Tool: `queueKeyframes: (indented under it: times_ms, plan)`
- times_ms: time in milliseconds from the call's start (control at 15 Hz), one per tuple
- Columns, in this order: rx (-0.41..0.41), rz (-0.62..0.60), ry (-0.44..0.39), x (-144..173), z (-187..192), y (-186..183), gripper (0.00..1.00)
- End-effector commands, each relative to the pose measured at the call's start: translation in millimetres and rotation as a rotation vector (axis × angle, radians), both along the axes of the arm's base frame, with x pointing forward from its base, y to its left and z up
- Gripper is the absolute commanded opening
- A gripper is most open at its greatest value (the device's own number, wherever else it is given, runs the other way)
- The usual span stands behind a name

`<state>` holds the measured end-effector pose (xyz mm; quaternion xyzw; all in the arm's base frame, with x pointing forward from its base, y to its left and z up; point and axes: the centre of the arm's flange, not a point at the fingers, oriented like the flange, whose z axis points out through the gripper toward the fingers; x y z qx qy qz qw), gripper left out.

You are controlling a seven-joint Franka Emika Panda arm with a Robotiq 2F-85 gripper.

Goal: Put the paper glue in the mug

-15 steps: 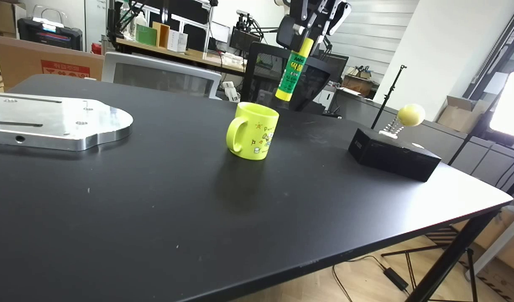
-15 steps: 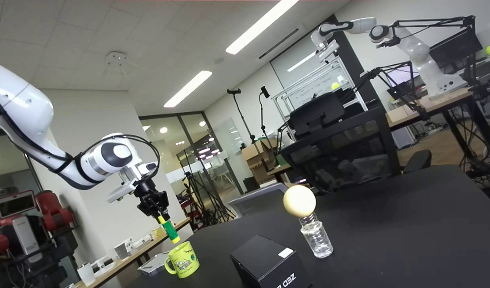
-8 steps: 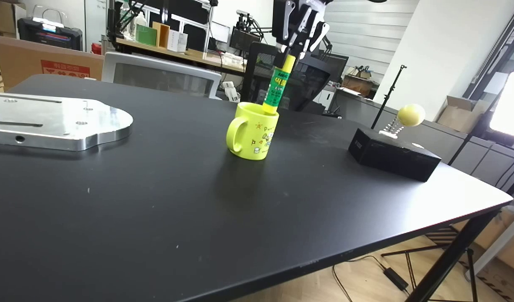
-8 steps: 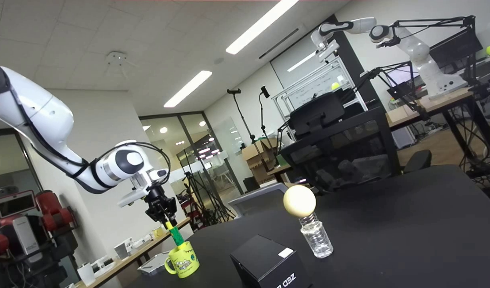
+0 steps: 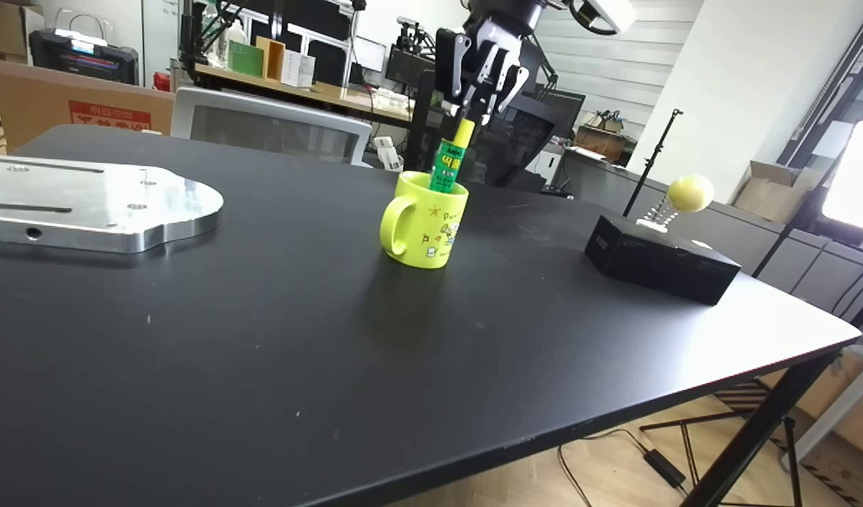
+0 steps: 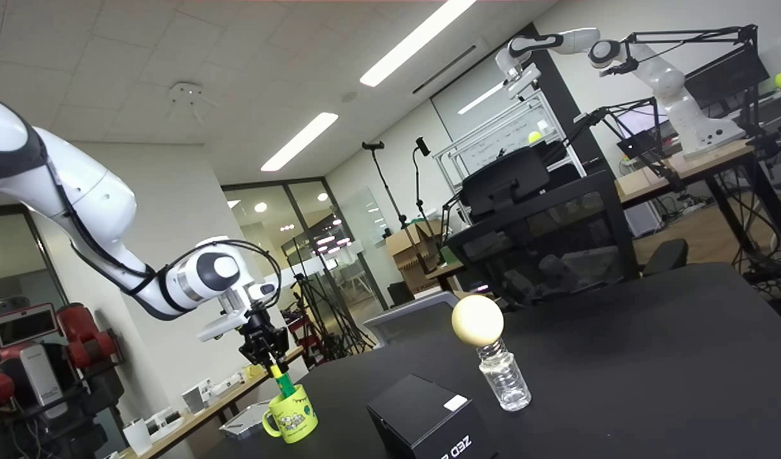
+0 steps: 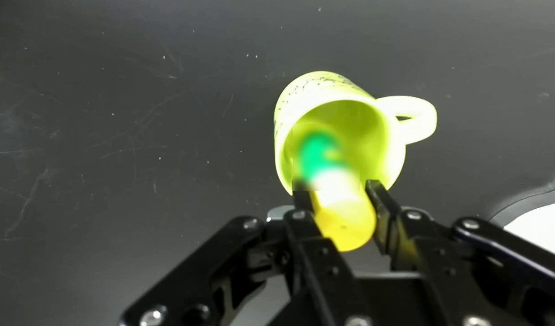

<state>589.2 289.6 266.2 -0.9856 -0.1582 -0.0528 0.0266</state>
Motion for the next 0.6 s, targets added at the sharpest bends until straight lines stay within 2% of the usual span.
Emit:
queueKeyframes:
  times_ms: [0,133,200,533]
  plan:
    - [0.003,-0.012,-0.036,2.0,-13.7,0.5,0.09]
    - [0.019,-0.011,-0.036,0.9,-19.7,0.8,0.09]
    - [0.027,-0.019,-0.033,0.4,-21.0,1.9,0.55]
    - [0.036,-0.034,-0.029,-1.8,-1.5,0.8,0.87]
